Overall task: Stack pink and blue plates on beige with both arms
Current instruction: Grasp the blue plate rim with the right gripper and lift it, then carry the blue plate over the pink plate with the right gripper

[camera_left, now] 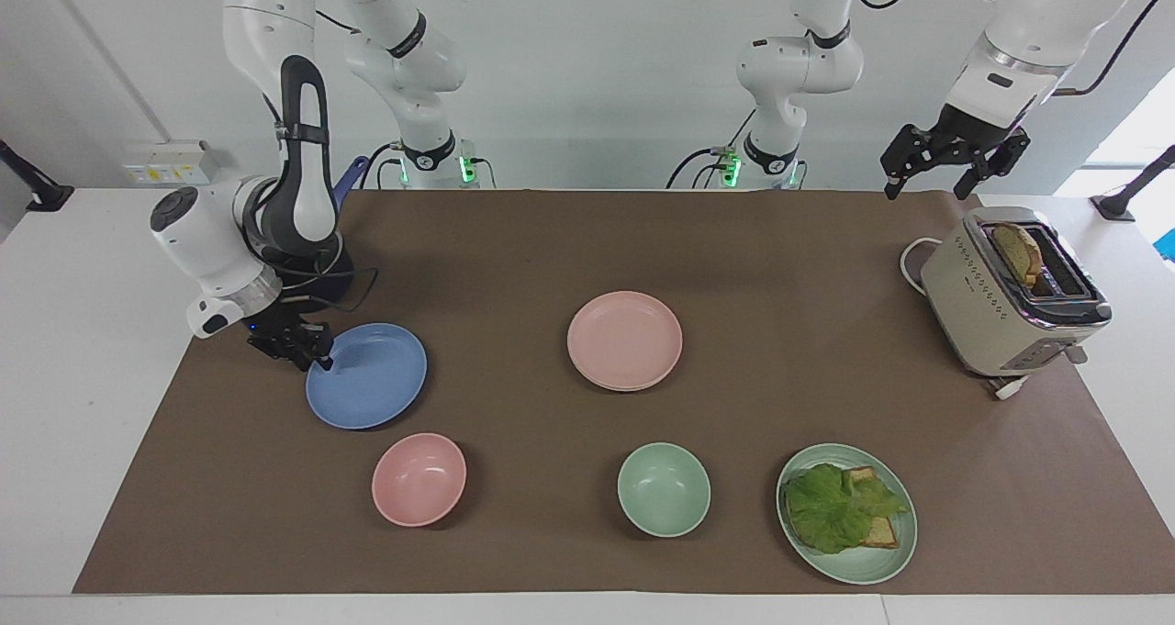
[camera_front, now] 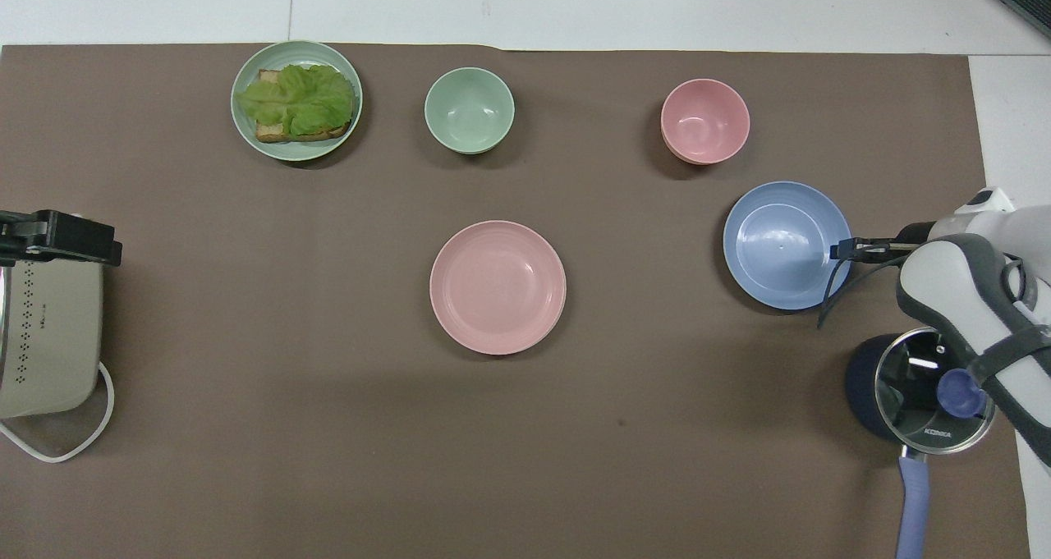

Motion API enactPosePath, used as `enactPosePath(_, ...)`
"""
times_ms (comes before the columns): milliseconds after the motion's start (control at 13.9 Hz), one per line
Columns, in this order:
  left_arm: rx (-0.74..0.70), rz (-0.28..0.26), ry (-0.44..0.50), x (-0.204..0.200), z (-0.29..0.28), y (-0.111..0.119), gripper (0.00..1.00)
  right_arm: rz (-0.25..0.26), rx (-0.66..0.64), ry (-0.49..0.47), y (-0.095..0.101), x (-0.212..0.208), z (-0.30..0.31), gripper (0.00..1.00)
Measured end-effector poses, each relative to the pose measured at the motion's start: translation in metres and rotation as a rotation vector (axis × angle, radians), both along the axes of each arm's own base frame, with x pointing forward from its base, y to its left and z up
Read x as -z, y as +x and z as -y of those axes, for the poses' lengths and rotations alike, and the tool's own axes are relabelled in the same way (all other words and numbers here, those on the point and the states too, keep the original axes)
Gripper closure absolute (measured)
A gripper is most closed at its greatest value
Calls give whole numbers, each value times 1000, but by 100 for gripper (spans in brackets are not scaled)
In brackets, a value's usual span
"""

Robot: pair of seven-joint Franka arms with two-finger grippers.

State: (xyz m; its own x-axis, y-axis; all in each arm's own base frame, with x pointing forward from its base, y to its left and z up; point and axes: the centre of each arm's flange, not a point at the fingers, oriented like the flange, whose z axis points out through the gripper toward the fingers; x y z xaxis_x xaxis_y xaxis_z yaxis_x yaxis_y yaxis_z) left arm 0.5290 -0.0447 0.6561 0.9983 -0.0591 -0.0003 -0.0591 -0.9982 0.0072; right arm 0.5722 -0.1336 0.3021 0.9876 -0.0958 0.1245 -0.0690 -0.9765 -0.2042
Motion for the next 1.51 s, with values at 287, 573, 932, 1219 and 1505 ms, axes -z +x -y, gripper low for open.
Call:
enactPosePath(287, -13, -4, 0, 1, -7, 0, 0, 0, 0, 0, 0, 0, 0, 77)
enactPosePath(573, -14, -17, 1, 2, -8, -1, 0, 0, 0, 2, 0, -2, 0, 96)
enactPosePath(932, -16, -15, 1, 1, -8, -1, 0, -14, -48, 33, -2, -45, -16, 96)
enactPosePath(1219, -19, -15, 1, 1, -9, -1, 0, -39, -132, 68, -17, -101, -51, 96)
enactPosePath(1505, -18, -14, 1, 1, -9, -2, 0, -45, -126, 71, -10, -108, -137, 96)
